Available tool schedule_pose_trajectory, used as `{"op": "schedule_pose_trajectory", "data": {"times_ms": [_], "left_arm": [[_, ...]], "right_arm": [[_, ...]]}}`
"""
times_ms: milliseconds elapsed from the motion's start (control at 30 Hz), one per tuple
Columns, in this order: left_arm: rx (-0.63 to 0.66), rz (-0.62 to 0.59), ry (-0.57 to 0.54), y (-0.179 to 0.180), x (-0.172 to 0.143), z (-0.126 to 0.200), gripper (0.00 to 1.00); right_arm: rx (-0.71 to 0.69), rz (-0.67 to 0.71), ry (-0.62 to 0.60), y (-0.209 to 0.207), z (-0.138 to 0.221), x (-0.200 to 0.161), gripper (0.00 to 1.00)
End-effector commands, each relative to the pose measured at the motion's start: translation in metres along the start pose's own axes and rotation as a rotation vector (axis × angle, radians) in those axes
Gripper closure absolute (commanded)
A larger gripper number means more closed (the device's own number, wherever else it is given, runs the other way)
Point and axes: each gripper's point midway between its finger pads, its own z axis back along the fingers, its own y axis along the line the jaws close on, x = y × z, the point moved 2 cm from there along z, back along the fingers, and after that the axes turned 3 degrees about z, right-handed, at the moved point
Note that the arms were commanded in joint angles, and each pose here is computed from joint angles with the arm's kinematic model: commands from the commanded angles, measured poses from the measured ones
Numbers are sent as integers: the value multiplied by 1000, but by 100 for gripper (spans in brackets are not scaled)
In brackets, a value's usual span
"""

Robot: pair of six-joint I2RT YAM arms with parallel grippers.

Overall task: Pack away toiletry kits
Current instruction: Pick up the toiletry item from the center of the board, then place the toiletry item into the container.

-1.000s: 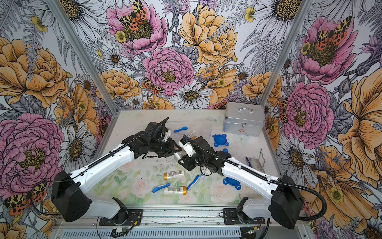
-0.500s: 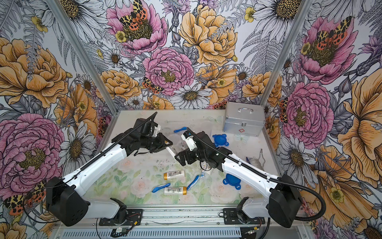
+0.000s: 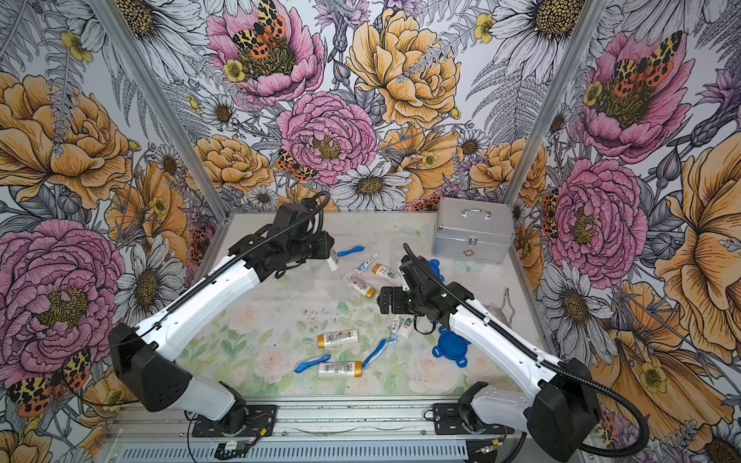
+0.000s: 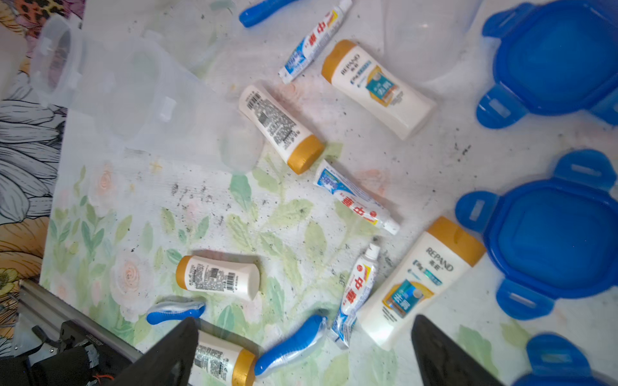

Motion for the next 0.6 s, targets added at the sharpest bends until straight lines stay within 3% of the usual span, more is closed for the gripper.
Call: {"op": "schedule_pose_trajectory", "data": {"times_ms": [0,567], "left_arm": [[116,-116,-82,7,18,-3,100],[112,-198,-52,-11,-15,-45,100]], "right_arm": [[-87,-61,68,-19,-3,-19,1],[-200,-79,172,-46,-27,-47,2]]}}
